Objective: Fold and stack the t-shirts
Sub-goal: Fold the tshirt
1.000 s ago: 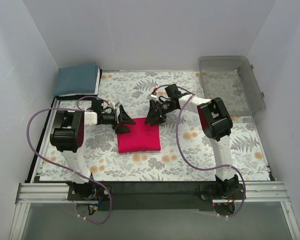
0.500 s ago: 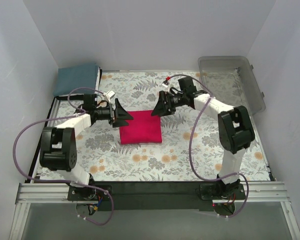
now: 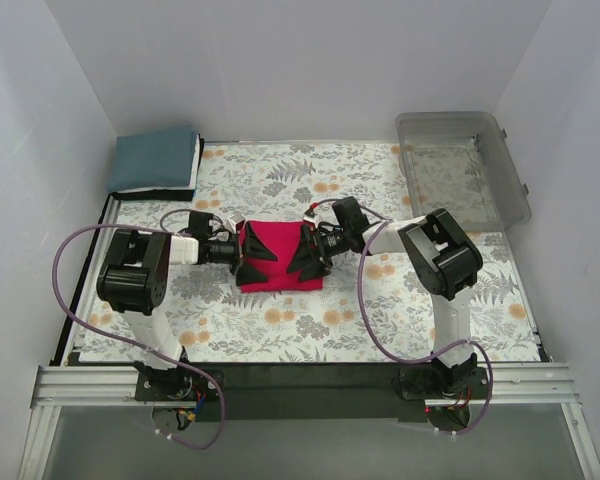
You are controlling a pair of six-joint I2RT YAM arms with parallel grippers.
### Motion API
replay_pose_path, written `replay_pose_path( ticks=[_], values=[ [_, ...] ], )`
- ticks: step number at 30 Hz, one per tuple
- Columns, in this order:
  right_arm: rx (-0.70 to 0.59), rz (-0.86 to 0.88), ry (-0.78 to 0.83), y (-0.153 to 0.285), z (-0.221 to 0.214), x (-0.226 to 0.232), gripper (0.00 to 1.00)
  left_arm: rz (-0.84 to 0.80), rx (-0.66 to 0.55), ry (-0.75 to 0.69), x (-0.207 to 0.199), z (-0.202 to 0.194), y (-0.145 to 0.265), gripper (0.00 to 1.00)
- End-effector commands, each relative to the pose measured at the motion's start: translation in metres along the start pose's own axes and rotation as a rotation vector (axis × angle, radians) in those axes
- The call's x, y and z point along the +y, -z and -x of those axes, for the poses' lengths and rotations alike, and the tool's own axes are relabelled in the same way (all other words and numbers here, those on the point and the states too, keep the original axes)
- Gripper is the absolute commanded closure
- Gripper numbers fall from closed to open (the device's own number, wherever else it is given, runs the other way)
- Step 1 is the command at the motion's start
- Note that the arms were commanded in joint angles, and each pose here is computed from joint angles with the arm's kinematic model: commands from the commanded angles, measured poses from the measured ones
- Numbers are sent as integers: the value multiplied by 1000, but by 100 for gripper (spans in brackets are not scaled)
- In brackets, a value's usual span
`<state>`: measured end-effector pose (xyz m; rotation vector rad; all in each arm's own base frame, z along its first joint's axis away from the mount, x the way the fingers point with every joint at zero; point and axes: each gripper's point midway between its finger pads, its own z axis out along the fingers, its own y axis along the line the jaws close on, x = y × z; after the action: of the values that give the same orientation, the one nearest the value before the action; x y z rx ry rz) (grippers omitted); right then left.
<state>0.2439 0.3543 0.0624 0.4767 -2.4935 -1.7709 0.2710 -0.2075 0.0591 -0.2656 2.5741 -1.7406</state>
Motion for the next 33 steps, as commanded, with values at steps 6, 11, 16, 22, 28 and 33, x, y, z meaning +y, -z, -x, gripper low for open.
replay_pose_path(
  ticks=[6, 11, 16, 22, 28, 33],
  values=[
    [-83, -66, -26, 31, 0, -24, 2, 69, -84, 15, 37, 14, 31, 5],
    [-140, 26, 221, 45, 33, 62, 2, -118, -98, -312, -55, 6, 59, 4],
    [-120, 52, 265, 27, 50, 78, 2, -130, -210, -408, -100, 49, 70, 5],
    [-22, 60, 218, -15, 39, 53, 7, -94, -290, -313, -74, 119, 52, 13],
    [40, 38, 160, -43, 28, 13, 18, -51, -266, -192, -24, 141, 29, 16],
    [34, 2, 101, -30, 20, -17, 37, -2, -293, -115, 6, 157, 36, 21]
  ],
)
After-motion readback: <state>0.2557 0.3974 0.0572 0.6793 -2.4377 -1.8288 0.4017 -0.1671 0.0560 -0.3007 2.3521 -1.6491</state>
